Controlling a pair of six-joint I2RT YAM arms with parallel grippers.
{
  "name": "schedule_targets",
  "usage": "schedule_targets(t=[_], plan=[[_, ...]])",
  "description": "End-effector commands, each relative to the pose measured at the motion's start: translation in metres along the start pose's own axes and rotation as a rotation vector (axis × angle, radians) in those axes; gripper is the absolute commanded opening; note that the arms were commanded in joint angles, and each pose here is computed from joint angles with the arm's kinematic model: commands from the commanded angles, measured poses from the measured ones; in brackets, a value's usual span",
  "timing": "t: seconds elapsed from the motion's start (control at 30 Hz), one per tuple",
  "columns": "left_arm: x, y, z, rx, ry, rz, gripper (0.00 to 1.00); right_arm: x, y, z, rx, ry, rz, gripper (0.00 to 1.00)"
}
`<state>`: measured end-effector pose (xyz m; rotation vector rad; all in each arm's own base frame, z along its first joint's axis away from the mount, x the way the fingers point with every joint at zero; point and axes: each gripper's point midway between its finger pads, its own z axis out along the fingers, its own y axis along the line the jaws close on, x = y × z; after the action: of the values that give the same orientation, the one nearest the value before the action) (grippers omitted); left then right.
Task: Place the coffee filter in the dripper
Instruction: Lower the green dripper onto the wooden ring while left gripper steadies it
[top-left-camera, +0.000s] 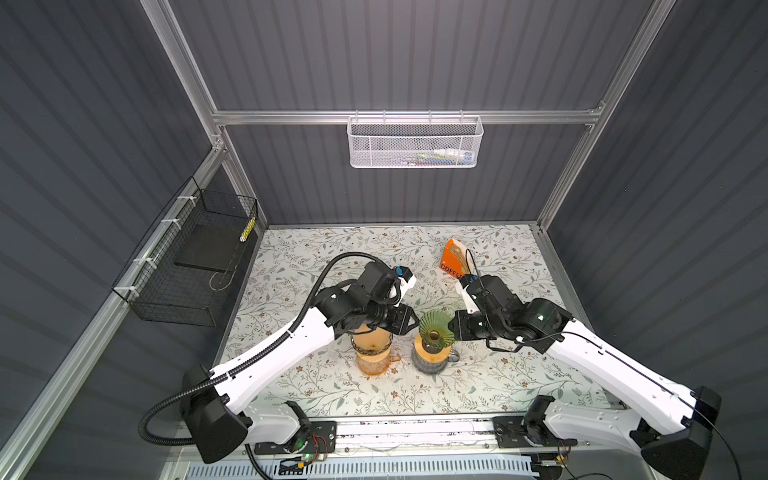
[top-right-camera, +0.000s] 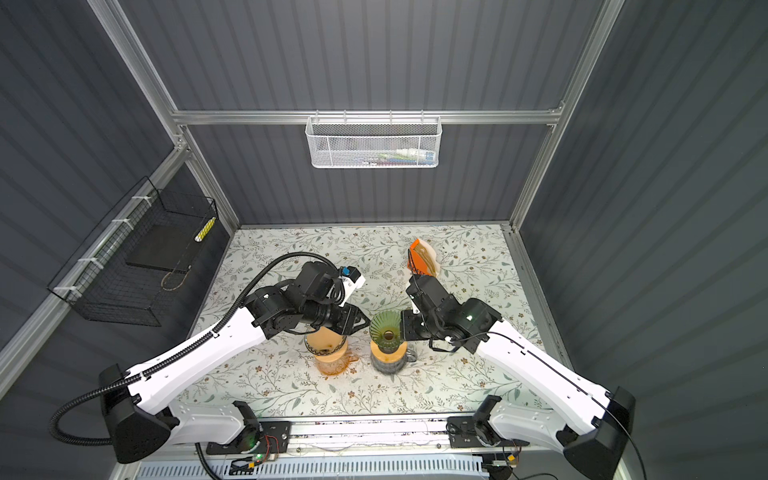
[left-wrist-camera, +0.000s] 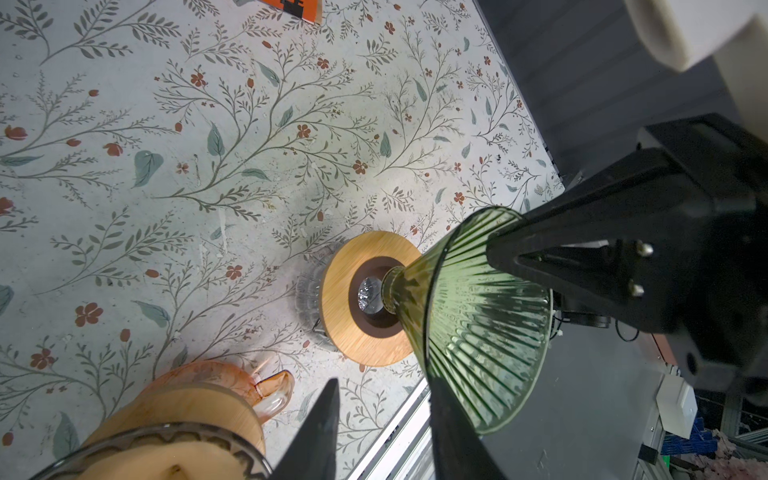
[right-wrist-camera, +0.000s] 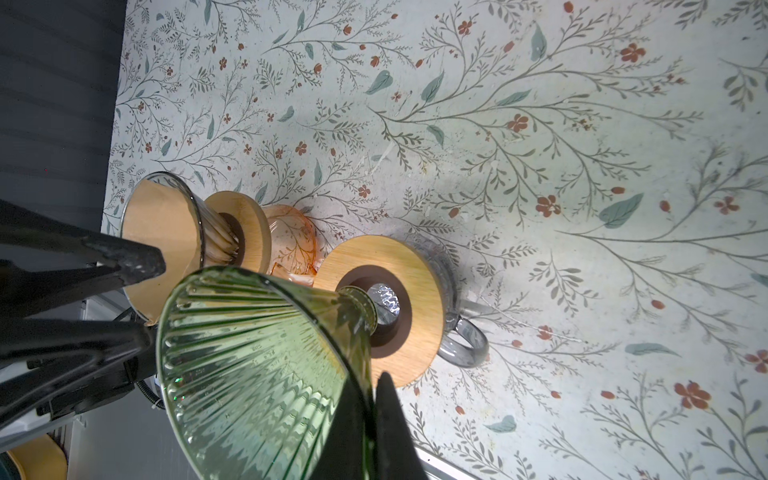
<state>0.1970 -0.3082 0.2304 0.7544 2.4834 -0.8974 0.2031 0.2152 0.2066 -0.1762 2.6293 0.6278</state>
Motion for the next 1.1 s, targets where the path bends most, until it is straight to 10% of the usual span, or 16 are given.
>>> schedule_targets(t=[0.0,1.07], plan=[[0.005,-0.006,0.008,0.032,0.028,0.031,0.37,0.003,-0.003,0.010,0.006,0.031,0.015,0.00],[0.019,0.012,0.038,-0.050,0.128,0.038,0.26,0.014,-0.016,0.041,0.014,0.101,0.051,0.00]])
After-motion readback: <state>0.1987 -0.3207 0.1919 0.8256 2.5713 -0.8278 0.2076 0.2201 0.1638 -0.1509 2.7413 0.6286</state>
